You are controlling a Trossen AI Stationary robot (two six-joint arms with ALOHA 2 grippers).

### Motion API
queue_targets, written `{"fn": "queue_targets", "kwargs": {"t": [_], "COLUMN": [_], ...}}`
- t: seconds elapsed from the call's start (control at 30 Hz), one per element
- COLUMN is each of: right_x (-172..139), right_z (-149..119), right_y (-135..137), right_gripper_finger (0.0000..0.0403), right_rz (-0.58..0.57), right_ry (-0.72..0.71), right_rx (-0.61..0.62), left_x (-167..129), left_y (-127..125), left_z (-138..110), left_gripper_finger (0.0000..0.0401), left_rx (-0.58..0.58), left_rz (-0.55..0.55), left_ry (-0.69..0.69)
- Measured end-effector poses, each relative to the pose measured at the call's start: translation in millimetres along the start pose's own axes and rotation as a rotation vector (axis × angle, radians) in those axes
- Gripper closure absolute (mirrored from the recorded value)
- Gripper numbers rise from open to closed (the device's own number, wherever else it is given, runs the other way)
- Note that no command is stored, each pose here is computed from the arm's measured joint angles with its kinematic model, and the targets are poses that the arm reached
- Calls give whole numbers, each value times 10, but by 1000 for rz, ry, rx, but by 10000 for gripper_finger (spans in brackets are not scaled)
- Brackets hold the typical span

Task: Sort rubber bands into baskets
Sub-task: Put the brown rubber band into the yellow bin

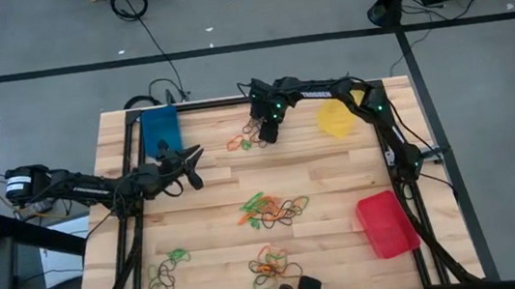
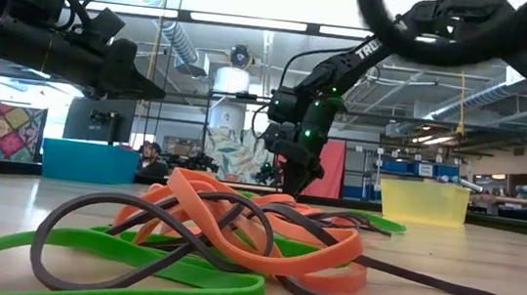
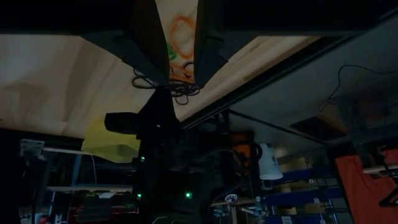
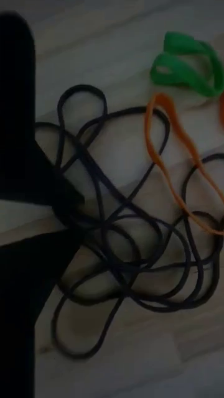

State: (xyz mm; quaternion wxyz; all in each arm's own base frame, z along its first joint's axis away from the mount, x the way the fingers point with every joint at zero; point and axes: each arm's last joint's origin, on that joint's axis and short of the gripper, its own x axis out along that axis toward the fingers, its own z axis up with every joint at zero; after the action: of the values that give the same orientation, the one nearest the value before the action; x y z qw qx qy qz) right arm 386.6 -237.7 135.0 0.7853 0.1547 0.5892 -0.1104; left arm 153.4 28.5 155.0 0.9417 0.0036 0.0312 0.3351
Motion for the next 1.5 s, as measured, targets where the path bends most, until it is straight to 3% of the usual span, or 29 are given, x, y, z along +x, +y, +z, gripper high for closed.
{"fn": "queue_targets", "kwargs": {"t": [0.13,0.4,0.5,0.67,0.93,1.07,1.23,1.5], "right_x": [-132,-825,-1087,-1413,-1894,-2076,-2008,-1213], "right_z": [-34,-183,-269,-402,-552,-648,-700,-810], "right_y": [25,199,290,439,523,577,654,755], "right_gripper_finger": [391,396,395,394,393,393,393,376], "right_rz": [-15,-101,-81,82,7,95,170,180], "right_ry": [20,89,106,107,29,5,-13,-58], "right_rx": [2,-17,-31,-70,-50,-71,-93,-121], "left_x": [0,0,0,0,1,1,1,1], "left_y": [2,3,3,3,3,3,3,-4], "left_z": [10,39,39,27,-4,-5,-5,-7], "left_gripper_finger": [323,323,323,323,323,323,323,323], "left_rx": [-3,-46,-47,-43,-42,-43,-43,-45], "left_rz": [6,10,10,10,11,11,11,-15], "left_ry": [-9,-34,-34,-24,4,5,5,7]}}
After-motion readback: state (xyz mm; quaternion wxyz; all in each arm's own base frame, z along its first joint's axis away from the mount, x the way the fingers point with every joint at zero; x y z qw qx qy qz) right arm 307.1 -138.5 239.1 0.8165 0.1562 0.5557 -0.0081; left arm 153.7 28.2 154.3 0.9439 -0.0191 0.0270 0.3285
